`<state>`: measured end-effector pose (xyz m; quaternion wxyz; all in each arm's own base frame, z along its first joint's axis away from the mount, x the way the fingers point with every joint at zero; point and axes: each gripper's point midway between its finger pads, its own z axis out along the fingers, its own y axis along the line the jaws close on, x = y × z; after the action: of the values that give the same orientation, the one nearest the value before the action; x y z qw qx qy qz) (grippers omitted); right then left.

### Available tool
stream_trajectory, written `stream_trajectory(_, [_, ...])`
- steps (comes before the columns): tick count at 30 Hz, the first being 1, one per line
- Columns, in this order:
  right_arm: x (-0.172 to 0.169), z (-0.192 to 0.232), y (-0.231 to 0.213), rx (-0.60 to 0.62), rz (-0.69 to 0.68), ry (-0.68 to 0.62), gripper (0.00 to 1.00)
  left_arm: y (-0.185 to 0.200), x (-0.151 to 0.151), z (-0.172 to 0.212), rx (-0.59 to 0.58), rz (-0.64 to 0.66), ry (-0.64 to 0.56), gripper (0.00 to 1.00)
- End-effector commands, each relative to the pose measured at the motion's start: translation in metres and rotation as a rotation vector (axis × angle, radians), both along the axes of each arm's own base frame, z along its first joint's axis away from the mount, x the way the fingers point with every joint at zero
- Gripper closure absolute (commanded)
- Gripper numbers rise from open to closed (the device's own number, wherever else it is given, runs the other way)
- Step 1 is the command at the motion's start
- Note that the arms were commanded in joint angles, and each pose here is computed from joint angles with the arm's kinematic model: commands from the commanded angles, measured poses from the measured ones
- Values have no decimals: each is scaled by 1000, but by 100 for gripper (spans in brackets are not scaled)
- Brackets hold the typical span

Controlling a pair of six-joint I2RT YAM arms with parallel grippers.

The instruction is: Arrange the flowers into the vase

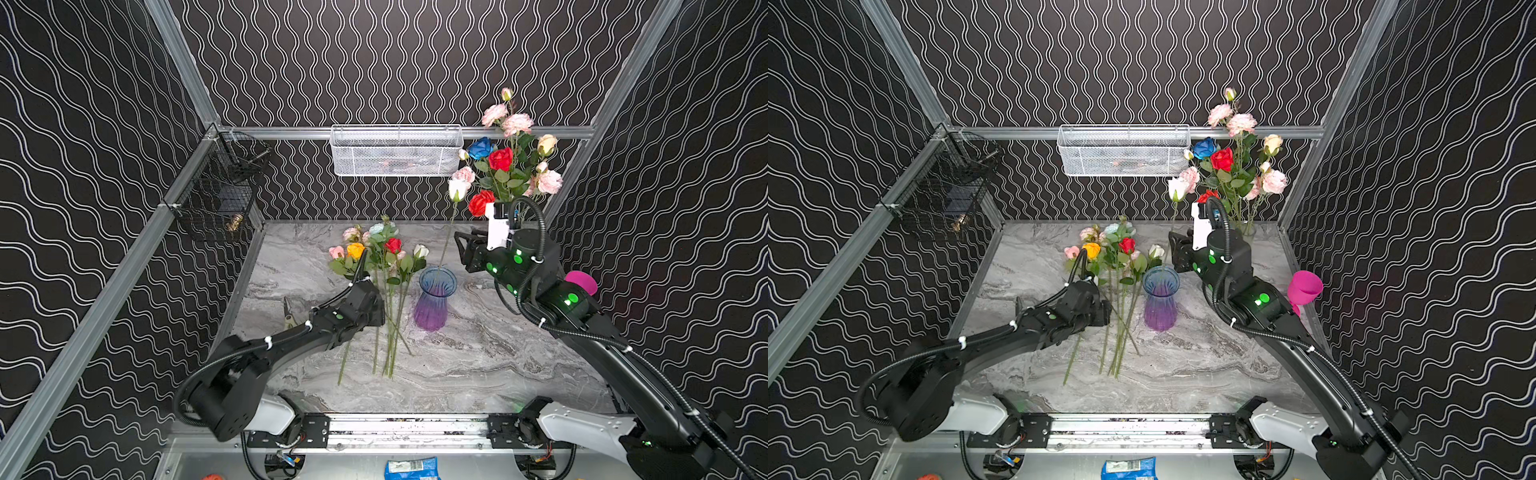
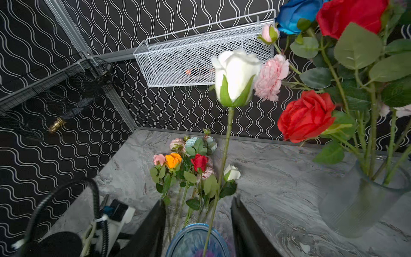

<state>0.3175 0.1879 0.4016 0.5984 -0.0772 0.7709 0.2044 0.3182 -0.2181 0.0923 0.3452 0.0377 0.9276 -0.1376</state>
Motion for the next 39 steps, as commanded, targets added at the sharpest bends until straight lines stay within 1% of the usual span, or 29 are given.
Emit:
stream_trajectory(1, [-8,0,-3,39,7,1,53,-22,14,4,-10,-82,-26,43])
stream_trajectory(5, [-17,-11,-8,48,6,24,55,-31,30,-10,37,-81,-1,55])
stream_trajectory(6, [-20,-14,-10,47,7,29,56,-31,35,-14,57,-69,4,56])
stream_trajectory(9, [-24,-22,-14,38,1,49,56,-35,46,-27,95,-68,18,57])
stream_trajectory(11, [-27,-24,-17,34,-4,54,57,-40,51,-37,100,-78,41,59])
stream_trajectory(13, [-30,-25,-20,31,-9,58,57,-40,54,-45,118,-73,61,62])
stream_trajectory(15, [-33,-25,-23,27,-12,57,58,-42,57,-49,122,-79,68,68])
stream_trajectory(17, [-34,-25,-25,24,-16,57,58,-41,58,-48,121,-73,68,76])
stream_trajectory(20, [-36,-25,-27,26,-18,53,58,-39,57,-35,103,-60,42,88])
stream_trajectory(23, [-36,-25,-26,29,-13,54,59,-36,56,-23,53,-36,-3,95])
stream_trajectory(25, [-35,-24,-24,32,-7,55,59,-32,54,-19,36,-20,-8,93])
stream_trajectory(27, [-35,-24,-22,37,1,54,59,-28,54,-19,43,-4,-5,71])
stream_trajectory(30, [-34,-24,-20,38,7,57,59,-30,58,-27,41,-15,23,60])
stream_trajectory(33, [-33,-23,-19,37,8,57,59,-36,62,-40,0,-35,62,60])
stream_trajectory(37, [-34,-23,-20,36,9,57,59,-37,67,-59,12,-42,94,72])
stream_trajectory(39, [-35,-23,-20,32,9,58,61,-35,67,-61,18,-37,95,79])
